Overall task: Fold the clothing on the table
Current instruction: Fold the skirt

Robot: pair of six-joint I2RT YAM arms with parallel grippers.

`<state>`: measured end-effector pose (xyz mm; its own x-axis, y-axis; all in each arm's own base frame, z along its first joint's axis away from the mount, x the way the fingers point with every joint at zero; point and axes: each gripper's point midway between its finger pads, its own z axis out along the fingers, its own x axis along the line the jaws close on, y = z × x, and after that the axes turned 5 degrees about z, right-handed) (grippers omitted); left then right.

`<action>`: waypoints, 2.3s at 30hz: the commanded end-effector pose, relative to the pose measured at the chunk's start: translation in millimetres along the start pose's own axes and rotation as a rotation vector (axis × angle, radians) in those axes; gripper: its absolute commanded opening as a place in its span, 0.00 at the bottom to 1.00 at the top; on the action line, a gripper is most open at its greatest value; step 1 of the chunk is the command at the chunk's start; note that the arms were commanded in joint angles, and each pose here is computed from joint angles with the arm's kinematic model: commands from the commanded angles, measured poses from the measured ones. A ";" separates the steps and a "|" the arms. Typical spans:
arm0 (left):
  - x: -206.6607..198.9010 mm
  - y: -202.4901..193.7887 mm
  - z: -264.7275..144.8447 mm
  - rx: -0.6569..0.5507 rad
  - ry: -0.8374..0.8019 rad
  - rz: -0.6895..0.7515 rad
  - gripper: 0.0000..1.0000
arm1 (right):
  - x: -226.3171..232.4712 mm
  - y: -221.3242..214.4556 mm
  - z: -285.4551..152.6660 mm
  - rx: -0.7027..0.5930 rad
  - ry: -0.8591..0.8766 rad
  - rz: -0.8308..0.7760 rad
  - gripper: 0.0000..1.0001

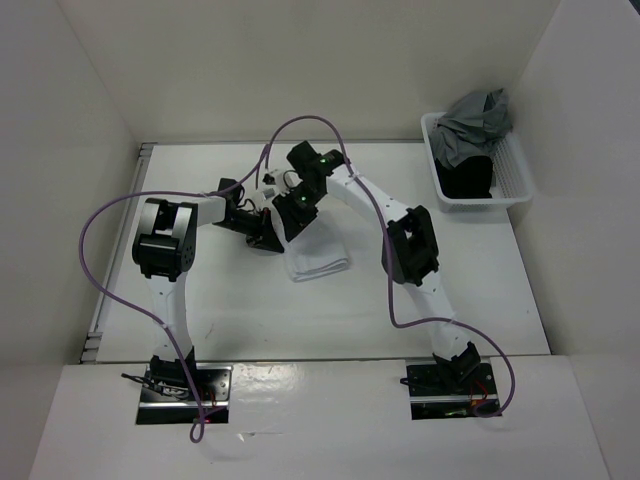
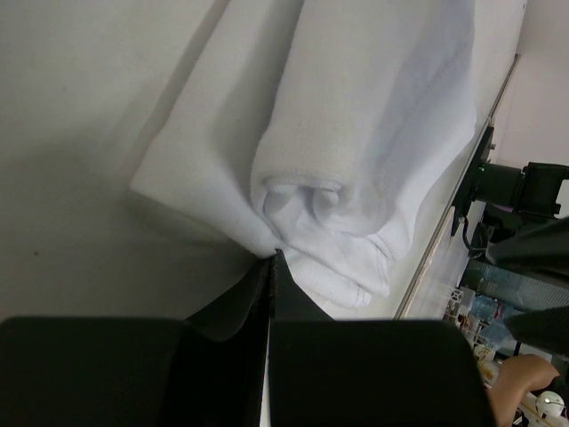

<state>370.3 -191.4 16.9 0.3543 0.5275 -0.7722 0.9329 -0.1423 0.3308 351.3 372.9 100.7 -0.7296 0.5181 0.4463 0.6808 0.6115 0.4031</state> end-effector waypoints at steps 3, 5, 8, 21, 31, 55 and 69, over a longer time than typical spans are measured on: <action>11.5 -1.9 3.4 0.005 0.052 0.038 0.00 | 40.7 1.7 -11.3 0.003 0.105 -0.093 0.37; 11.5 -1.9 3.4 0.005 0.052 0.038 0.00 | 47.7 -3.2 -10.2 0.021 0.131 -0.122 0.44; 9.1 0.5 1.4 -0.001 0.053 0.056 0.00 | 44.5 -4.0 -15.1 0.025 0.098 -0.132 0.68; -33.1 30.4 -90.9 -0.103 0.250 0.209 0.58 | 23.3 -24.2 -107.2 -0.085 -0.290 -0.180 0.95; -128.1 71.8 -76.5 -0.145 0.047 0.461 0.76 | -81.9 -132.2 -223.4 -0.261 -0.539 0.142 0.97; -35.9 44.3 2.1 0.022 -0.345 0.241 0.73 | -99.4 -233.7 -291.9 -0.477 -0.637 0.420 0.99; -35.2 26.2 -21.5 0.029 -0.299 0.239 0.72 | -92.2 -231.9 -293.2 -0.499 -0.629 0.402 0.99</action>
<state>386.8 -199.8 52.6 0.4662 0.1857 -0.8649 0.8795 -0.2028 0.4305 277.7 6.2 186.4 -0.1992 0.9624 0.1848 0.7831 0.0429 0.6205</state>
